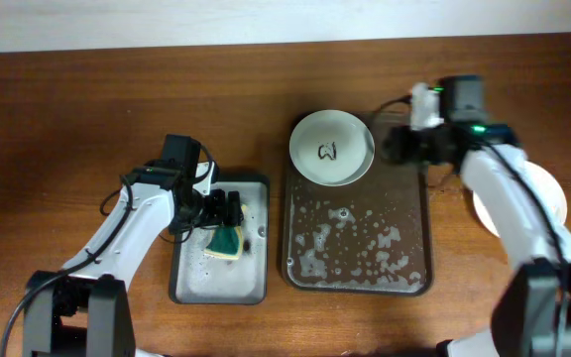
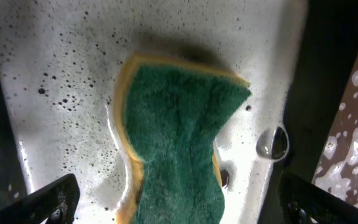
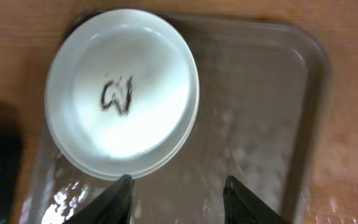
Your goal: Clean dirty plates on tray and stack at the side
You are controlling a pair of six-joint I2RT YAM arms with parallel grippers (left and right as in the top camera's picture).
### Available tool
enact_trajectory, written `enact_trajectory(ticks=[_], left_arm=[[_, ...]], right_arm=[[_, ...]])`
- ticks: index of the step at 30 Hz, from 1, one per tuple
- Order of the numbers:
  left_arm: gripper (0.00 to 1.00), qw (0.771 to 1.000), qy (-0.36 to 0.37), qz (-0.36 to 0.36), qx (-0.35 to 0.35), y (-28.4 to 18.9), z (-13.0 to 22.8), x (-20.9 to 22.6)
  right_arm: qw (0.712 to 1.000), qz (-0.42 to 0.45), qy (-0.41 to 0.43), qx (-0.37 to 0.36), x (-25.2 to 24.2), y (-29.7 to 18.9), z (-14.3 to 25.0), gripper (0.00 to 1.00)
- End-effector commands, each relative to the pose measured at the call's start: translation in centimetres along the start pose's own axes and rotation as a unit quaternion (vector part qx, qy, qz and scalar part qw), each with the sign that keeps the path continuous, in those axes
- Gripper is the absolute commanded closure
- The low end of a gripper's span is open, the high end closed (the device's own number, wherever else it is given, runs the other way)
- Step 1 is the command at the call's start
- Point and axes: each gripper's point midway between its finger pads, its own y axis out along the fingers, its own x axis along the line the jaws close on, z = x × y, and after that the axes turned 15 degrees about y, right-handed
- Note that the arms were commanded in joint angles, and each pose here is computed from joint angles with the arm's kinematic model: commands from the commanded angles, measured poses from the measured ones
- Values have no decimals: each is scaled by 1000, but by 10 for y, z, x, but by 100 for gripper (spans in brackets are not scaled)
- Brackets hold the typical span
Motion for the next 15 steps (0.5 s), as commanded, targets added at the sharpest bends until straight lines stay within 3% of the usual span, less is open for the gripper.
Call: enact_trajectory(ticks=[1,8,9,11,12,15], left_arm=[[0,1000,6,5,-9,-5,-1,-3],[0,1000,6,5,-9,-5,-1,-3],[0,1000,6,5,-9,-5,-1,-3],[0,1000,6,5,-9,-5,-1,-3],[0,1000,6,5,-9,-5,-1,-3],[0,1000,6,5,-9,-5,-1,-3]], right_arm=[[998,58,-32,-20,-6,36,-9,53],[998,59,-4,-10,-21,109,-4,53],[998,63,4,5,-25,115,5,58],[997,58,25,38,-25,119,21,90],[997,47,26,47,-21,117,24,96],[996,35,46,62,-13,101,30,96]])
